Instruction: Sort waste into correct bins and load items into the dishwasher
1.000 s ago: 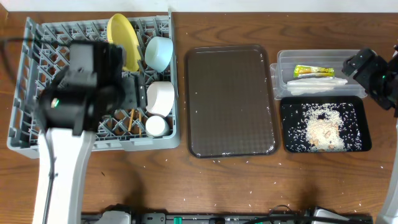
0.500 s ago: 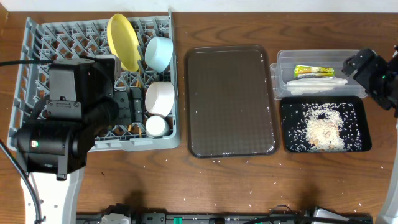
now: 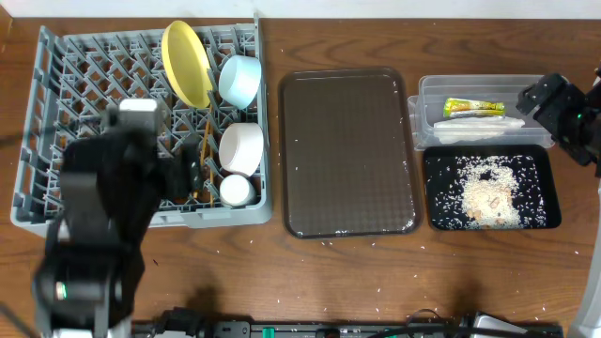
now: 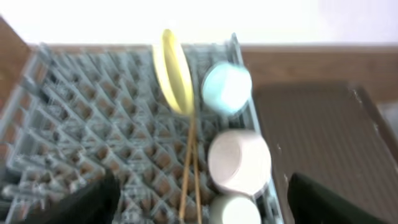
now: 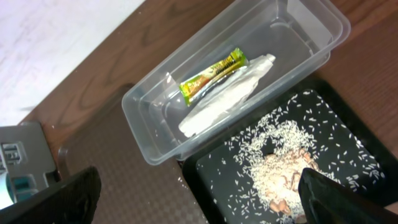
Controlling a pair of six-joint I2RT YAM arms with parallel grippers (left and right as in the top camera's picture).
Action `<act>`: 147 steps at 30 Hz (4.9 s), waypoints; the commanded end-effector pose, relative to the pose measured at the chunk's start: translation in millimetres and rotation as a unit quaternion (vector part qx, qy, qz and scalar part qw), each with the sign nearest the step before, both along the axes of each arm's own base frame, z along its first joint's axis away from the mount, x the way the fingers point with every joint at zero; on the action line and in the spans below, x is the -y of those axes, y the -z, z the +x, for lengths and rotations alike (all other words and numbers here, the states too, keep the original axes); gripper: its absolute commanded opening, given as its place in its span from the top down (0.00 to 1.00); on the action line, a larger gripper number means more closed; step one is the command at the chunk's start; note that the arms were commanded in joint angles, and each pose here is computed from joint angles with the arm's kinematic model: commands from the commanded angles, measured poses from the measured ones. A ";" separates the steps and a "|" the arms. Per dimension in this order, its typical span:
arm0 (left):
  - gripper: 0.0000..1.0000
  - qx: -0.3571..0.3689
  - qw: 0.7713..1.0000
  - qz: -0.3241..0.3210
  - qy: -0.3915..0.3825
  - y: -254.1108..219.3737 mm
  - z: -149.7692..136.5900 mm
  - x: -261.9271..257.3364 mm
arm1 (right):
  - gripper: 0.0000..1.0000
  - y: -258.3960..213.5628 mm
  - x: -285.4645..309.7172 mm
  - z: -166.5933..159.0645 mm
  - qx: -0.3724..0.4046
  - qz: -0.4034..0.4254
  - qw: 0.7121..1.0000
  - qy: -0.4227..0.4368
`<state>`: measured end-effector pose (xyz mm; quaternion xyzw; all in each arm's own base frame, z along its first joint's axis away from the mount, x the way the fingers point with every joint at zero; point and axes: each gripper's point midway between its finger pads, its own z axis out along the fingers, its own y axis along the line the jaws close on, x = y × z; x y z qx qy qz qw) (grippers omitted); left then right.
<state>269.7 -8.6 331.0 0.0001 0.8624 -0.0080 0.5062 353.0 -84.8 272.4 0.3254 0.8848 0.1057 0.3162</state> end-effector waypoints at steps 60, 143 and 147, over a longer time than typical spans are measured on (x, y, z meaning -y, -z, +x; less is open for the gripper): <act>0.13 0.174 0.979 0.025 -0.103 194.7 -29.8 -51.9 | 0.01 -0.7 2.9 -1.2 0.000 0.000 1.000 0.010; 0.12 0.174 0.979 0.025 -0.103 194.8 -29.8 -51.9 | 0.01 114.7 -91.4 -106.9 0.381 -0.275 0.865 -0.176; 0.12 0.174 0.979 0.025 -0.103 194.7 -29.8 -51.9 | 0.01 114.7 -91.3 -106.9 0.381 -0.275 0.865 -0.175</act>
